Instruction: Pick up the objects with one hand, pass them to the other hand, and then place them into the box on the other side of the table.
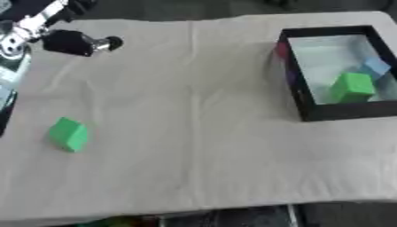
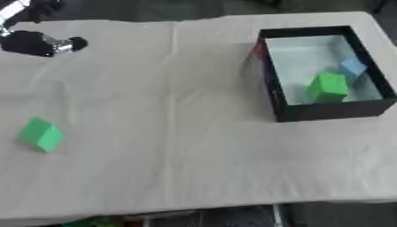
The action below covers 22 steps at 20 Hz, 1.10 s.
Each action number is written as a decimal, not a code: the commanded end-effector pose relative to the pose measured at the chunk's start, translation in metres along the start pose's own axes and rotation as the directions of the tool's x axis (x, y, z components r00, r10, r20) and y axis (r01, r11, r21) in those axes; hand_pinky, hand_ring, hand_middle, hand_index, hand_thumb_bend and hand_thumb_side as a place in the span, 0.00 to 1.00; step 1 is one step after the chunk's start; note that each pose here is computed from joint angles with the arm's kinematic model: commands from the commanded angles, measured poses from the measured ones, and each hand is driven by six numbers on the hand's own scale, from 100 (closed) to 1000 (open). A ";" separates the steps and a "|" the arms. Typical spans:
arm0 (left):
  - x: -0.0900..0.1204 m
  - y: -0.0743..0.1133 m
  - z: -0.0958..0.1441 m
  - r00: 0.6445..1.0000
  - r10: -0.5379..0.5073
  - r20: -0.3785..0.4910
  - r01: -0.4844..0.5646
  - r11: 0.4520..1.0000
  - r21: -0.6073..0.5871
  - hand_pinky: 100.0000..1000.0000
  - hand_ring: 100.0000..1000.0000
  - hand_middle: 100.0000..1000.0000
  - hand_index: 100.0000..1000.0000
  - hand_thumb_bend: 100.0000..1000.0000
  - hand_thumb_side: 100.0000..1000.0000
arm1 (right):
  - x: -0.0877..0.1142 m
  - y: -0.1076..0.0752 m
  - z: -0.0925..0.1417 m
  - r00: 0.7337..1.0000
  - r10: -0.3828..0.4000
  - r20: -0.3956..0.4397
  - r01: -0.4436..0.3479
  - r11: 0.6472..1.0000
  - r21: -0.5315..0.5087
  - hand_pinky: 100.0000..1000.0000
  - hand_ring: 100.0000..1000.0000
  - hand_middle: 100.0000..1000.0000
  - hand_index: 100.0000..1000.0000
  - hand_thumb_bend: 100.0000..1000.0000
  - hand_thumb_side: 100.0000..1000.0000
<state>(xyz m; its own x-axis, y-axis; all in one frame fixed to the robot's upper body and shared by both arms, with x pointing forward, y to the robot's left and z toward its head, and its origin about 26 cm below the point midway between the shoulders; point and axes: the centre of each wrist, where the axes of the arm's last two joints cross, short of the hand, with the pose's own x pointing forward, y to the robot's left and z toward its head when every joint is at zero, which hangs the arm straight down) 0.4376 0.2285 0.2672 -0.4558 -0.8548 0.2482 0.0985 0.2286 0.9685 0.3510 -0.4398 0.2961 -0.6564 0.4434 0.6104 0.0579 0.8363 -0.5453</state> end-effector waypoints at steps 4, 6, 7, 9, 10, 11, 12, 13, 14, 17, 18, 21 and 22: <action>-0.039 0.041 0.023 0.999 -0.041 -0.027 0.038 0.993 -0.108 0.70 0.76 0.72 0.78 0.63 0.55 | 0.009 -0.022 0.004 0.998 0.053 -0.018 -0.054 0.998 -0.040 1.00 0.99 0.97 0.86 0.00 0.37; -0.047 0.045 0.028 0.998 -0.061 -0.026 0.056 0.987 -0.153 0.71 0.77 0.73 0.82 0.64 0.52 | 0.008 -0.022 0.005 0.998 0.054 -0.031 -0.055 0.997 -0.047 1.00 0.99 0.97 0.86 0.00 0.37; -0.051 0.047 0.031 0.997 -0.068 -0.021 0.063 0.983 -0.174 0.71 0.77 0.74 0.83 0.65 0.49 | 0.008 -0.023 0.006 0.998 0.056 -0.034 -0.057 0.997 -0.050 1.00 0.99 0.97 0.86 0.00 0.37; -0.056 0.050 0.034 0.997 -0.077 -0.005 0.074 0.975 -0.210 0.73 0.79 0.76 0.83 0.68 0.40 | 0.009 -0.024 0.006 0.998 0.060 -0.033 -0.062 0.997 -0.051 1.00 0.99 0.97 0.86 0.00 0.36; -0.058 0.049 0.036 0.997 -0.078 0.003 0.077 0.971 -0.225 0.73 0.79 0.76 0.83 0.69 0.36 | 0.010 -0.024 0.006 0.998 0.062 -0.033 -0.064 0.997 -0.052 1.00 0.99 0.97 0.86 0.00 0.36; -0.060 0.049 0.036 0.997 -0.080 0.012 0.081 0.968 -0.239 0.73 0.79 0.76 0.82 0.70 0.33 | 0.009 -0.024 0.006 0.997 0.063 -0.034 -0.065 0.997 -0.053 1.00 0.98 0.96 0.86 0.00 0.37; -0.062 0.047 0.037 0.996 -0.083 0.020 0.085 0.963 -0.256 0.73 0.79 0.76 0.82 0.70 0.31 | 0.009 -0.024 0.007 0.997 0.063 -0.036 -0.065 0.996 -0.053 1.00 0.98 0.96 0.86 0.00 0.37; -0.063 0.047 0.038 0.996 -0.085 0.029 0.090 0.958 -0.271 0.73 0.78 0.75 0.82 0.70 0.28 | 0.008 -0.024 0.008 0.997 0.064 -0.039 -0.066 0.996 -0.053 1.00 0.98 0.96 0.86 0.00 0.37; -0.064 0.046 0.038 0.995 -0.090 0.036 0.096 0.954 -0.285 0.73 0.78 0.75 0.82 0.71 0.26 | 0.007 -0.024 0.008 0.997 0.065 -0.042 -0.067 0.996 -0.054 1.00 0.98 0.96 0.86 0.00 0.38; -0.064 0.045 0.040 0.991 -0.120 0.057 0.132 0.933 -0.335 0.72 0.78 0.75 0.82 0.73 0.21 | 0.006 -0.023 0.009 0.997 0.067 -0.046 -0.069 0.996 -0.054 1.00 0.98 0.96 0.85 0.00 0.38; -0.064 0.043 0.041 0.989 -0.131 0.065 0.145 0.924 -0.353 0.72 0.78 0.75 0.82 0.73 0.20 | 0.006 -0.022 0.009 0.997 0.067 -0.046 -0.069 0.996 -0.054 1.00 0.98 0.95 0.85 0.00 0.38; -0.064 0.038 0.044 0.985 -0.155 0.082 0.175 0.901 -0.397 0.72 0.78 0.75 0.82 0.74 0.18 | 0.006 -0.021 0.009 0.997 0.068 -0.045 -0.071 0.996 -0.052 1.00 0.97 0.95 0.85 0.00 0.37; -0.064 0.037 0.044 0.983 -0.159 0.087 0.181 0.894 -0.409 0.72 0.78 0.75 0.83 0.74 0.18 | 0.005 -0.020 0.009 0.996 0.071 -0.045 -0.073 0.996 -0.049 1.00 0.97 0.95 0.85 0.00 0.37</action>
<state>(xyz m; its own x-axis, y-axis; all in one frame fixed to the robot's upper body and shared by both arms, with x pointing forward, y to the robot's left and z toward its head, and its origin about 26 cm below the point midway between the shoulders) 0.4365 0.3042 0.2702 -0.5414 -0.8313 0.1256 0.3898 -0.1159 0.9136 0.3459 -0.4524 0.2881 -0.6071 0.4788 0.6342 0.1071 0.8401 -0.5318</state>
